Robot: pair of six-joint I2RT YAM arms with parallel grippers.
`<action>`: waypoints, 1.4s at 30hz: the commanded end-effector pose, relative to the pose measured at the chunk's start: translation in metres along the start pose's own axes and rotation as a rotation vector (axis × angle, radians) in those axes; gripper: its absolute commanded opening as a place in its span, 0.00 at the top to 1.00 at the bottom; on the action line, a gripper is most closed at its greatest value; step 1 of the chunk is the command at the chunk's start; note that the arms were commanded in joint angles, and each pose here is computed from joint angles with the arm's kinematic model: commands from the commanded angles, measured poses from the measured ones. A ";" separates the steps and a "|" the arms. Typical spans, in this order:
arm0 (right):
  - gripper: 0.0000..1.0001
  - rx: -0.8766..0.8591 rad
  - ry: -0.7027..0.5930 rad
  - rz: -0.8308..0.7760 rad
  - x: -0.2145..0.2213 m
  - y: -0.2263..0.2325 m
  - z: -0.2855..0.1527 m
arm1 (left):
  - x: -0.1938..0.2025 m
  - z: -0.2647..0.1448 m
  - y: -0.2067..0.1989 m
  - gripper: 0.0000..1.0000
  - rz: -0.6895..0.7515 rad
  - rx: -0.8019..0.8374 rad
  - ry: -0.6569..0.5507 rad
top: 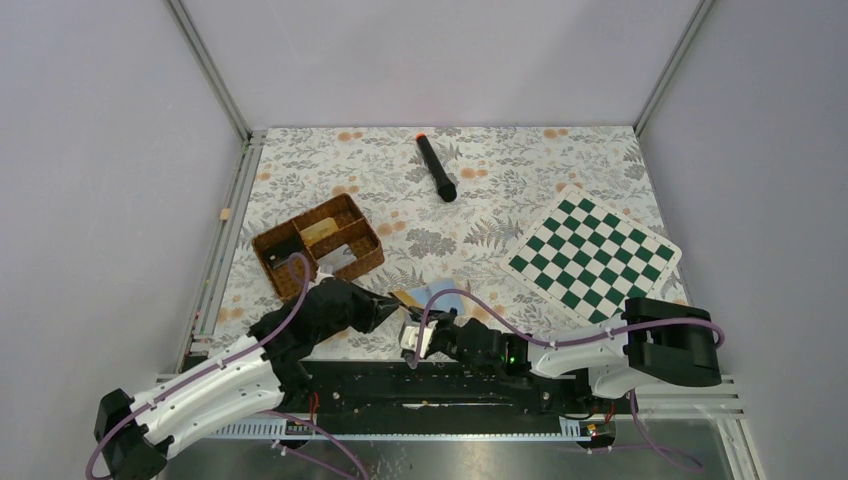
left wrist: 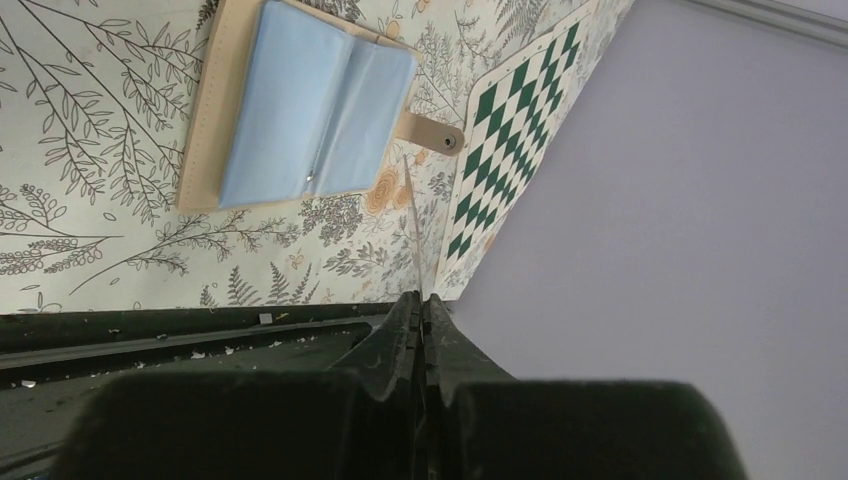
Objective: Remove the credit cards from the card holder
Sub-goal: Remove the credit card from the card holder.
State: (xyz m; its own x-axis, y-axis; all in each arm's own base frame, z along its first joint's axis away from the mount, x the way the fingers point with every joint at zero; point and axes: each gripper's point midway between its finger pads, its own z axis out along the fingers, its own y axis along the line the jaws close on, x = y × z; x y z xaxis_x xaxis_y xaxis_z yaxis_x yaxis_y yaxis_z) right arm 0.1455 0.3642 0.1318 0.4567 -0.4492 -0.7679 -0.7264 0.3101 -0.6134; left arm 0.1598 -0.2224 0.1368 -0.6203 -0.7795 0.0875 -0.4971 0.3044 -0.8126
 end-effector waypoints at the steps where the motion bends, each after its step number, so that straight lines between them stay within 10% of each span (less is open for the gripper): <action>1: 1.00 0.158 -0.049 0.082 -0.024 -0.031 0.000 | -0.001 -0.005 -0.012 1.00 -0.024 0.077 0.006; 10: 1.00 0.087 0.064 0.605 -0.020 -0.030 -0.012 | -0.023 -0.028 -0.046 0.41 0.357 0.148 -0.153; 14: 1.00 -0.028 0.051 1.054 -0.010 -0.036 -0.022 | -0.028 -0.043 -0.060 0.39 0.681 0.122 -0.181; 20: 1.00 -0.093 0.000 1.265 -0.024 -0.052 -0.039 | -0.014 -0.056 -0.071 0.38 0.835 0.199 -0.117; 42: 1.00 -0.403 -0.159 1.489 -0.079 -0.081 -0.064 | 0.040 -0.057 -0.080 0.44 1.005 0.382 0.174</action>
State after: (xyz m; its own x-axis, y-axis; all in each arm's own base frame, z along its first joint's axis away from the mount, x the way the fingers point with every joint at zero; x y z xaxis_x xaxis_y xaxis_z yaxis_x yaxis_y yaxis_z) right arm 0.1373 0.3188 0.2162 -0.7658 0.1107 -0.6334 -0.5977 0.2408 0.7647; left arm 0.1432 -0.2319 0.2109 -0.7544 -0.1683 -0.6345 0.4029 0.6443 -0.6500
